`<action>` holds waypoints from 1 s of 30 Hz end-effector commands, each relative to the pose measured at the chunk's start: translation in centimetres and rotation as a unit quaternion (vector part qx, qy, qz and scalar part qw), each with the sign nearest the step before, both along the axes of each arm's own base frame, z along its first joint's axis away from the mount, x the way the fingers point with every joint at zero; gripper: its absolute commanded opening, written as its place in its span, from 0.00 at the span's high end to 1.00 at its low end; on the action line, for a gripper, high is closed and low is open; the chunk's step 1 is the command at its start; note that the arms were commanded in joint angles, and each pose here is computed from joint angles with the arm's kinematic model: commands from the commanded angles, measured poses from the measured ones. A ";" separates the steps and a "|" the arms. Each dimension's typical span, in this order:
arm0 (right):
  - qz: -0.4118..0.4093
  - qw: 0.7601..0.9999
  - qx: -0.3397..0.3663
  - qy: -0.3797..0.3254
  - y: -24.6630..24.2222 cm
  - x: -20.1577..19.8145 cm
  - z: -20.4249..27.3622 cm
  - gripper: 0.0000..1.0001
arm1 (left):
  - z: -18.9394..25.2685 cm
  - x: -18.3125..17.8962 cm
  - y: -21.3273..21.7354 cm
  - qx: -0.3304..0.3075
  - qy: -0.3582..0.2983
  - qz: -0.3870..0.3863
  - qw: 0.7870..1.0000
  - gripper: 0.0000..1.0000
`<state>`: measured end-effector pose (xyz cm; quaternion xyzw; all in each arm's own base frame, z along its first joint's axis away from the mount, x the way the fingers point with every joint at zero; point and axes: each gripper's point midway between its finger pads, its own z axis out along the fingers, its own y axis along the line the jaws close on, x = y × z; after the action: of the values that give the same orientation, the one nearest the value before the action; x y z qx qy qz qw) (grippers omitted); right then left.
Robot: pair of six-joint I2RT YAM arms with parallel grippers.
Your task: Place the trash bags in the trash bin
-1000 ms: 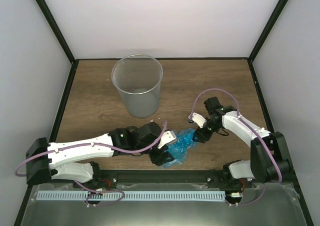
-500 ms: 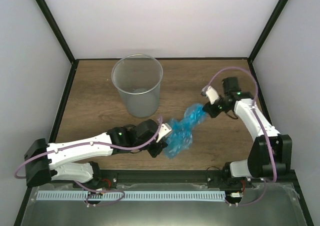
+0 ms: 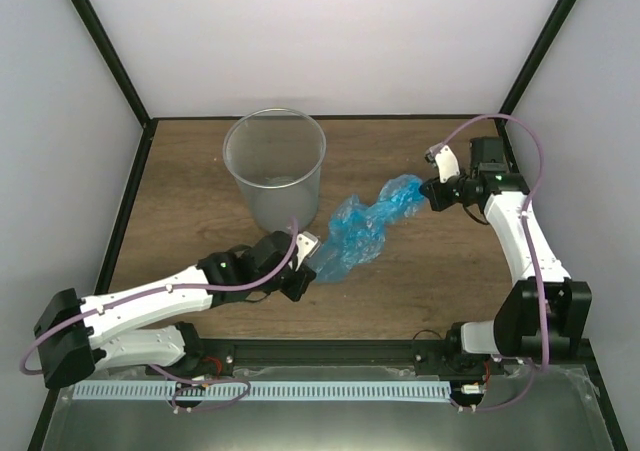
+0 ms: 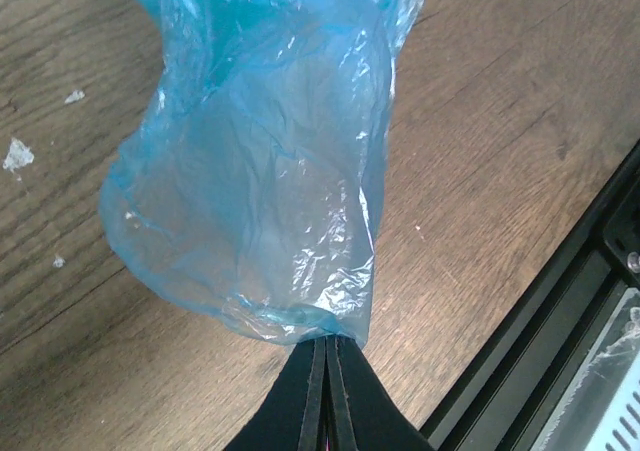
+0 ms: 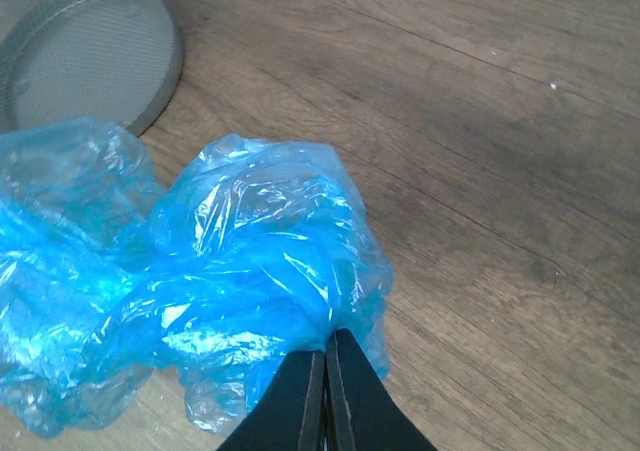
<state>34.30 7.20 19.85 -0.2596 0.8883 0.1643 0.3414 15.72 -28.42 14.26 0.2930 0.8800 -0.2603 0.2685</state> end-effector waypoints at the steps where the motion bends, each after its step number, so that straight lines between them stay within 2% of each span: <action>1: -0.083 0.996 0.011 0.024 -1.8 2.0 -1.9 0.99 | -0.5 0.0 -0.4 -0.007 0.011 0.004 1.000 0.96; 6: -0.143 0.988 0.019 0.062 -4.4 3.0 -4.0 0.98 | -0.3 0.0 -0.2 -0.015 0.005 0.005 1.000 0.96; 11: -0.183 0.982 -0.005 0.043 -6.3 3.6 -3.5 0.93 | -0.4 0.5 -0.2 -0.008 -0.001 0.011 1.000 0.96; 12: -0.178 0.983 -0.002 0.037 -6.1 3.4 -3.1 0.90 | -0.1 0.4 -0.4 -0.011 -0.003 0.005 1.000 0.96; 14: -0.160 0.987 0.009 0.025 -5.4 2.8 -2.2 0.74 | 1.0 0.1 -1.0 -0.027 -0.003 -0.008 1.000 0.94; 15: -0.150 0.988 0.014 0.020 -5.0 2.4 -1.7 0.66 | 1.8 -0.1 -1.4 -0.038 -0.004 -0.017 0.999 0.87; 16: -0.139 0.990 0.017 0.013 -4.7 2.0 -1.2 0.58 | 2.7 -0.2 -1.6 -0.049 -0.007 -0.023 0.999 0.73; 17: -0.133 0.991 0.017 0.006 -4.5 1.5 -0.7 0.52 | 3.4 -0.4 -1.6 -0.058 -0.010 -0.027 0.998 0.55; 18: -0.128 0.992 0.015 0.000 -4.4 1.0 -0.3 0.46 | 4.2 -0.5 -1.6 -0.067 -0.015 -0.032 0.997 0.43; 21: -0.107 0.994 0.009 -0.011 -3.9 -0.6 0.5 0.36 | 6.0 -1.0 -1.3 -0.084 -0.027 -0.044 0.995 0.22; 25: -0.077 0.997 -0.003 -0.003 -3.5 -2.0 -0.4 0.33 | 7.2 -1.3 -1.2 -0.102 -0.034 -0.049 0.993 0.12; 30: -0.056 0.997 0.004 0.045 -2.7 -1.6 -3.0 0.34 | 6.5 1.2 -2.6 -0.078 -0.034 -0.003 0.996 0.10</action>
<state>33.09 3.54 19.17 -0.1820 0.9071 0.1299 0.3566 15.11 -29.54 20.56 0.3023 0.8365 -0.3336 0.3124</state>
